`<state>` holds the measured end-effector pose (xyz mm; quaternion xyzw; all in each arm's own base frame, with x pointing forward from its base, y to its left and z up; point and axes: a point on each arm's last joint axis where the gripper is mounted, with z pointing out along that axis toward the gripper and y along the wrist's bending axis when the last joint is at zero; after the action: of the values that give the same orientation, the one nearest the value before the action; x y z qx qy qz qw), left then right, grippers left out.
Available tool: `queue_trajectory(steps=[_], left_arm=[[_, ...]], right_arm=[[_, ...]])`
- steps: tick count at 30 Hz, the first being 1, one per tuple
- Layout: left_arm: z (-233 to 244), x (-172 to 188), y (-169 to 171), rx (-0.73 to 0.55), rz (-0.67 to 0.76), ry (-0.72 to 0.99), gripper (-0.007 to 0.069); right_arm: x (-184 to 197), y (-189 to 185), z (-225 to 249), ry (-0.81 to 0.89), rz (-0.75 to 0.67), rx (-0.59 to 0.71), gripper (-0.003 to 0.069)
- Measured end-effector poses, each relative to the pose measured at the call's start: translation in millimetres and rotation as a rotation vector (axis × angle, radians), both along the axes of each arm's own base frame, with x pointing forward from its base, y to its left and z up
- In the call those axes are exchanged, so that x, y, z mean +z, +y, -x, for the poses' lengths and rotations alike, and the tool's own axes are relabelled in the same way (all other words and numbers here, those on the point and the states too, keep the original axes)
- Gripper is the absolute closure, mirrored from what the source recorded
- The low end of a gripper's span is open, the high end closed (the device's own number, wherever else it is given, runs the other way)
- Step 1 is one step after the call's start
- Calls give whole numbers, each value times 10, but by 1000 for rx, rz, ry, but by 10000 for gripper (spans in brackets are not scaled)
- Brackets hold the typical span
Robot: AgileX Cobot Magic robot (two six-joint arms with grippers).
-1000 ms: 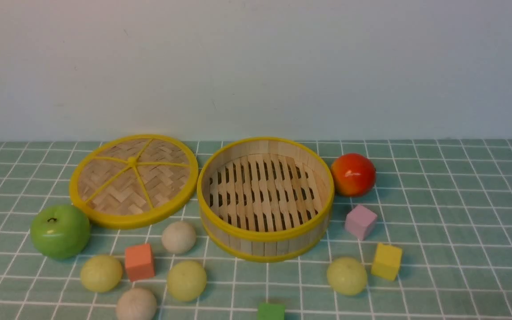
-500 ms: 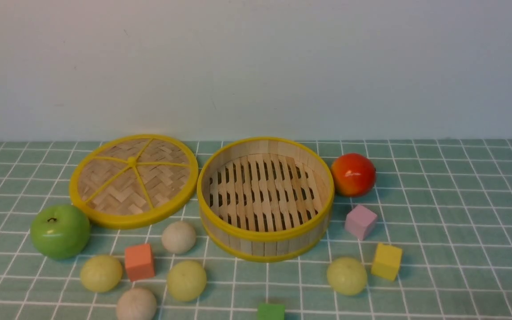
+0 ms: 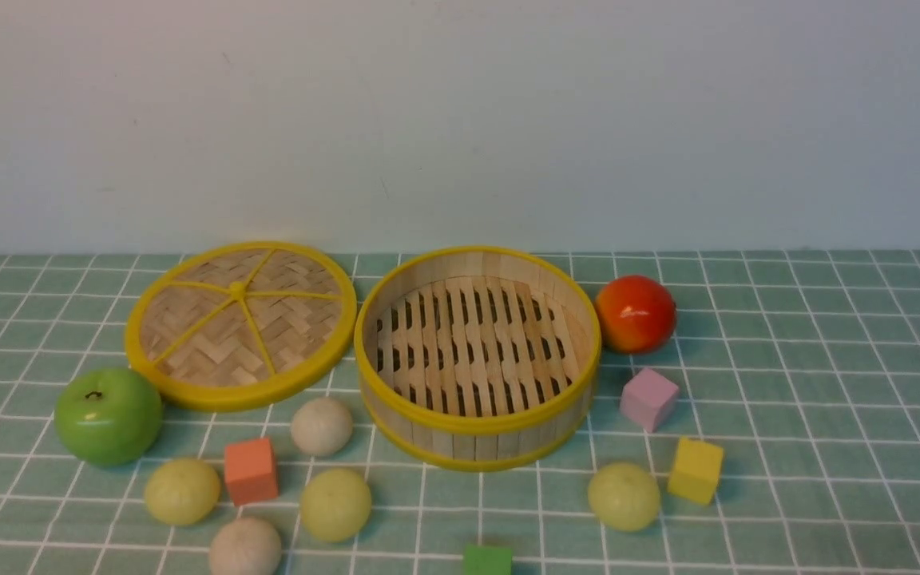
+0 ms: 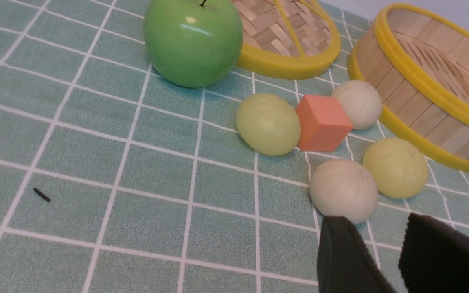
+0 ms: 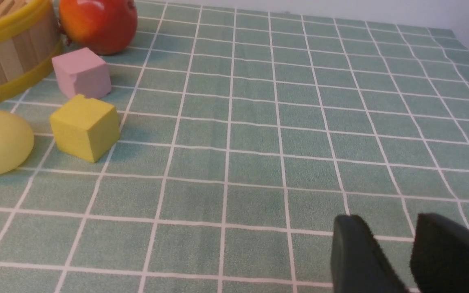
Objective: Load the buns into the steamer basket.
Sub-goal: Use the left arm to grab a steamed stuffed bun
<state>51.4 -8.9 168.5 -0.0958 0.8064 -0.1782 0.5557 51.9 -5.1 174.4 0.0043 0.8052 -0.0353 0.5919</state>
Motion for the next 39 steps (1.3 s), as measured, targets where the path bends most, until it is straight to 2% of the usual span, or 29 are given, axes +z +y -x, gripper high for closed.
queue_trajectory(steps=[4, 9, 11, 14, 21, 22, 23, 26, 28, 29, 31, 32, 35, 37, 39], left_arm=[[0, 0, 0, 0, 0, 0, 387], [-10, 21, 14, -5, -67, -37, 387], [-29, 92, 15, -13, -106, -126, 387], [-40, 172, -1, -20, -78, -212, 387], [5, 548, -64, -70, 177, -588, 387], [9, 556, -64, -71, 187, -594, 387], [22, 616, -56, -67, 285, -617, 387], [61, 874, -32, -60, 423, -637, 387], [64, 1084, -30, -60, 443, -648, 387], [65, 1308, -29, -63, 437, -645, 387], [30, 1464, -35, -51, 414, -616, 387], [1, 1691, -37, -42, 389, -593, 387], [-127, 2022, -42, -1, 323, -475, 387], [-199, 2105, -42, 19, 298, -414, 387], [-403, 2192, -51, 84, 230, -192, 387]], right_arm=[[0, 0, 0, 0, 0, 0, 421], [0, 0, 0, 0, 0, 0, 421], [0, 0, 0, 0, 0, 0, 421], [0, 0, 0, 0, 0, 0, 421], [0, 0, 0, 0, 0, 0, 421], [0, 0, 0, 0, 0, 0, 421], [0, 0, 0, 0, 0, 0, 421], [0, 0, 0, 0, 0, 0, 421], [0, 0, 0, 0, 0, 0, 421], [0, 0, 0, 0, 0, 0, 421], [0, 0, 0, 0, 0, 0, 421], [0, 0, 0, 0, 0, 0, 421], [0, 0, 0, 0, 0, 0, 421], [0, 0, 0, 0, 0, 0, 421], [0, 0, 0, 0, 0, 0, 421]])
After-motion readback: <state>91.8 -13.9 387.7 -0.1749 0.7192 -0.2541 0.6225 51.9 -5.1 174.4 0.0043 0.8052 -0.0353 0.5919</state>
